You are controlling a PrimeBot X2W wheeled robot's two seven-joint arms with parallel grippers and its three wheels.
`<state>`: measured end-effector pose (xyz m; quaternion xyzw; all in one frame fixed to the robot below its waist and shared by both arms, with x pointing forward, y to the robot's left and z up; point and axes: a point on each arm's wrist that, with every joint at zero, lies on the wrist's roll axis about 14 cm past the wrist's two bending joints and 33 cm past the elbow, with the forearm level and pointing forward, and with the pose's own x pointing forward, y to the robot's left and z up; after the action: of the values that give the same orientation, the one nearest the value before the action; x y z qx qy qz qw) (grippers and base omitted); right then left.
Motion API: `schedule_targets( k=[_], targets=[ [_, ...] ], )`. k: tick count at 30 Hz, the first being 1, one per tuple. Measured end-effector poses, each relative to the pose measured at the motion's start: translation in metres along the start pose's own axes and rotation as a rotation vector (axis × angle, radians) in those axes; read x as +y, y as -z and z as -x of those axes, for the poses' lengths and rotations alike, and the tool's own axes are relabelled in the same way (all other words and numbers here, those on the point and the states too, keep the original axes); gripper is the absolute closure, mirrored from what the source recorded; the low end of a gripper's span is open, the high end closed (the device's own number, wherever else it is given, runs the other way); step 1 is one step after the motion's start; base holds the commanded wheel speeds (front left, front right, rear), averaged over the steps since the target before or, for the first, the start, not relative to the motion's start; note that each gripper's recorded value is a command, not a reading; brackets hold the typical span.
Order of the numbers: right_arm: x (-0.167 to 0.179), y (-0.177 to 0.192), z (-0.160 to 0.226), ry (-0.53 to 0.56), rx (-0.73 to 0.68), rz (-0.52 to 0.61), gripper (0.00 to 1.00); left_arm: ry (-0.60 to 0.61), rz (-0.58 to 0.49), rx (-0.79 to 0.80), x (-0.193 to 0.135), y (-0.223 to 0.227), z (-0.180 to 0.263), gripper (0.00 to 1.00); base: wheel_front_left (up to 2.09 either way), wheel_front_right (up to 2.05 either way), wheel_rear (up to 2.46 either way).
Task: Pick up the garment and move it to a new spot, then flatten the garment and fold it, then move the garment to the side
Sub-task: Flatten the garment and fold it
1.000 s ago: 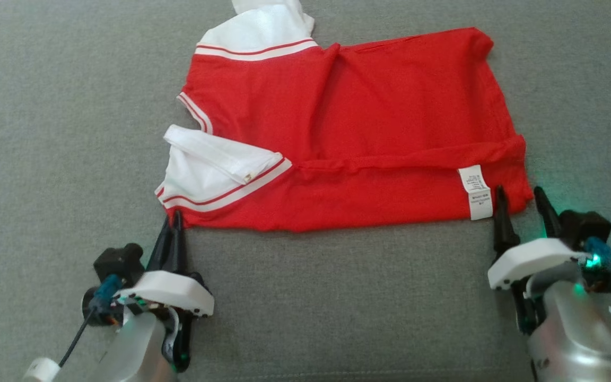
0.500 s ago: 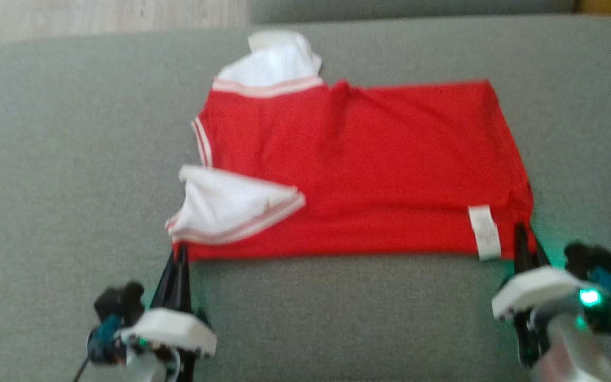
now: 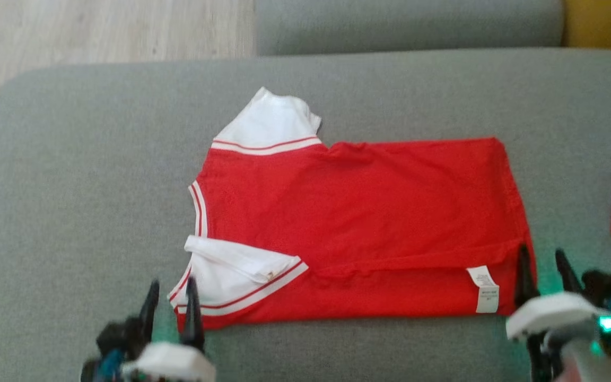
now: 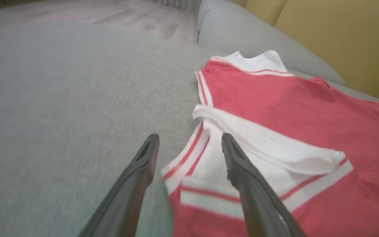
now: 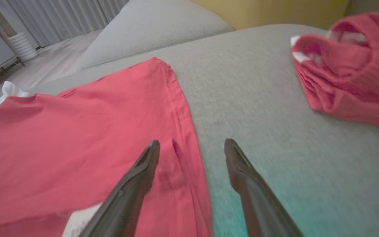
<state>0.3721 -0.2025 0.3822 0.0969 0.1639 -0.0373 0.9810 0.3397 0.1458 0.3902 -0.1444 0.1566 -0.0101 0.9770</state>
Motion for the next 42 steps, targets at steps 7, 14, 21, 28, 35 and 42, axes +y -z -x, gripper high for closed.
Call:
schedule_targets(
  k=[7, 14, 21, 28, 35, 42],
  targets=[
    [0.018, -0.052, -0.063, -0.060, -0.037, 0.128, 0.00, 0.127, -0.158, -0.118, -0.019, -0.064, -0.066, 0.00, 0.00, 0.00, 0.00],
    [0.015, -0.055, -0.110, -0.053, 0.067, 0.178, 0.00, 0.182, -0.263, -0.147, -0.028, -0.108, -0.128, 0.00, 0.00, 0.00, 0.00],
    [0.015, -0.036, -0.136, -0.065, 0.156, 0.253, 0.00, 0.218, -0.282, -0.026, -0.030, -0.072, -0.149, 0.00, 0.00, 0.00, 0.00],
    [0.017, -0.028, -0.154, -0.074, 0.200, 0.284, 0.13, 0.266, -0.321, -0.010, -0.037, -0.081, -0.171, 0.00, 0.00, 0.00, 0.00],
    [0.024, -0.030, -0.162, -0.102, 0.177, 0.295, 1.00, 0.306, -0.326, 0.083, -0.039, -0.073, -0.187, 0.00, 0.00, 0.00, 0.00],
    [0.021, -0.039, -0.167, -0.096, 0.125, 0.267, 1.00, 0.415, -0.389, 0.184, -0.064, -0.082, -0.214, 0.00, 0.00, 0.00, 0.00]
  ],
)
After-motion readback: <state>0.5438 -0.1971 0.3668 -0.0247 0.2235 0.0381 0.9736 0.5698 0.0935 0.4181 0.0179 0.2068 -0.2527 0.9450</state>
